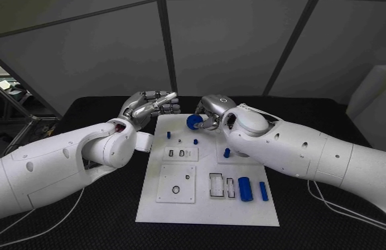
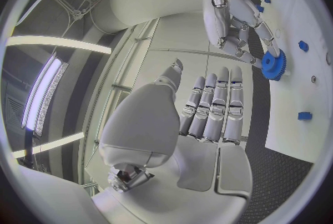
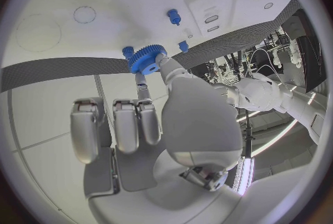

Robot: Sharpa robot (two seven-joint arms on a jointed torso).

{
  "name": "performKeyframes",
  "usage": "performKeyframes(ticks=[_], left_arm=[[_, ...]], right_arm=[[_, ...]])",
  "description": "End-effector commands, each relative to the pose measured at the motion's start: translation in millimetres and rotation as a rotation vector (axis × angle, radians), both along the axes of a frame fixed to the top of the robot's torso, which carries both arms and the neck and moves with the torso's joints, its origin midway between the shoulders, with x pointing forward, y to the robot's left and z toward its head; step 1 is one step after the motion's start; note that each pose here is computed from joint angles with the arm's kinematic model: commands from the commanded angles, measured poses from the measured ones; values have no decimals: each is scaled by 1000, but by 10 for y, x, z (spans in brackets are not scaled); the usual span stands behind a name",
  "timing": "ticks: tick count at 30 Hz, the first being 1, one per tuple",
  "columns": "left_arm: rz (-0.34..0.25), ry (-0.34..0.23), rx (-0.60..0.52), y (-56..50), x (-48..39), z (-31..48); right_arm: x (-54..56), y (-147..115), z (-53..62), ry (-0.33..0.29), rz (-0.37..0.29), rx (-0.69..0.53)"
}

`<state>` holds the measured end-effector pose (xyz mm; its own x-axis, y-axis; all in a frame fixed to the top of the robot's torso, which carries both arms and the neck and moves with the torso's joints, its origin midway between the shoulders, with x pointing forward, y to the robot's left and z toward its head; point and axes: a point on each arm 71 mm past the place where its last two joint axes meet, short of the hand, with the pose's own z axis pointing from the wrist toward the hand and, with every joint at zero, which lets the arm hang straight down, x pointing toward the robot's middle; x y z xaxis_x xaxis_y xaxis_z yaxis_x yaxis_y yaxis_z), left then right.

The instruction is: Assemble the parts on the task board

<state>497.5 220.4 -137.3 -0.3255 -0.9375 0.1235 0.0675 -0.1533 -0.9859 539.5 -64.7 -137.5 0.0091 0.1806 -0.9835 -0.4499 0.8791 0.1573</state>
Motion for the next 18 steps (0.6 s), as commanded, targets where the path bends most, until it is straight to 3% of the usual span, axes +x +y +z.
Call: performKeyframes(ticks=[1,18], left_arm=[[-11,-11,-3,-17,0,18],[-14,-11,-4,-38,-1,21]], right_arm=[[10,35,8,-22,20,-20],[49,151,-138,21,30,-79]])
